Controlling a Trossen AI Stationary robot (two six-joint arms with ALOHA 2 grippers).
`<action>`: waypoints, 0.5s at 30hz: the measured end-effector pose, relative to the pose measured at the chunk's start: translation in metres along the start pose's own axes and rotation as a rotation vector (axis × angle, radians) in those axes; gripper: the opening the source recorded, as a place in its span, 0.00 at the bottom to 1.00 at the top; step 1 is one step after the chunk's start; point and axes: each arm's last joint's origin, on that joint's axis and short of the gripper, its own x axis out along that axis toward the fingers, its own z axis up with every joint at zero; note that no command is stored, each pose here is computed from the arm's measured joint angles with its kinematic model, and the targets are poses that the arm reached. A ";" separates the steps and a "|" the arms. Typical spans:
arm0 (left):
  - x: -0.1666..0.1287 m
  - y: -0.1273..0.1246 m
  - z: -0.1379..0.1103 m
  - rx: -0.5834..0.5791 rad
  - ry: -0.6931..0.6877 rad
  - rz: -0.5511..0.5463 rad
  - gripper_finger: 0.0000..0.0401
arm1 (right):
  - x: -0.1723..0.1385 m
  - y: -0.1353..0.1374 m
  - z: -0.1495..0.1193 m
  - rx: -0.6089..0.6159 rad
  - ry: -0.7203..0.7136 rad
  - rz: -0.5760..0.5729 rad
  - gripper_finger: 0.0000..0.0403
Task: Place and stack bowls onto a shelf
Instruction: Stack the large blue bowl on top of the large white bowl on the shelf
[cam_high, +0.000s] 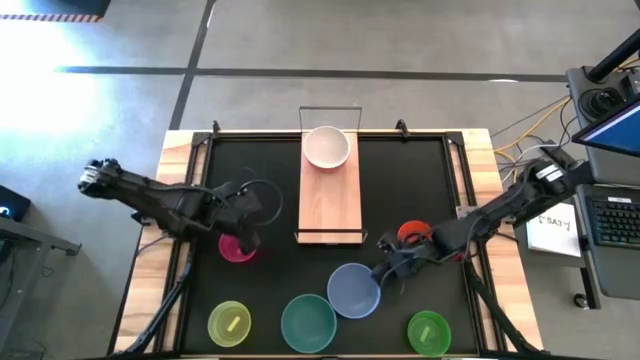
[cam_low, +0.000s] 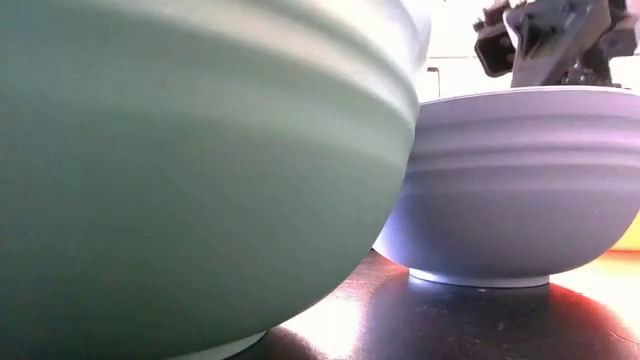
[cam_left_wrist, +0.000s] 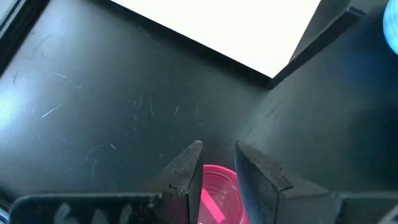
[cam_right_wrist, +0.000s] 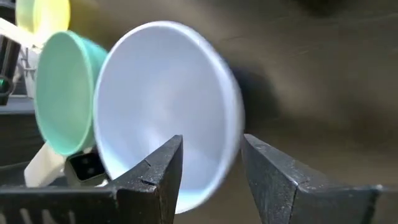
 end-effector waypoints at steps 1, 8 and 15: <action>0.000 -0.001 -0.002 0.000 -0.005 0.005 0.19 | 0.003 0.004 -0.001 -0.003 0.003 0.000 0.38; 0.000 -0.003 -0.005 0.029 -0.021 0.019 0.19 | 0.022 0.020 -0.003 -0.058 0.043 -0.129 0.35; -0.001 -0.002 -0.005 0.051 -0.032 0.026 0.19 | 0.009 0.048 0.004 -0.177 0.066 -0.197 0.33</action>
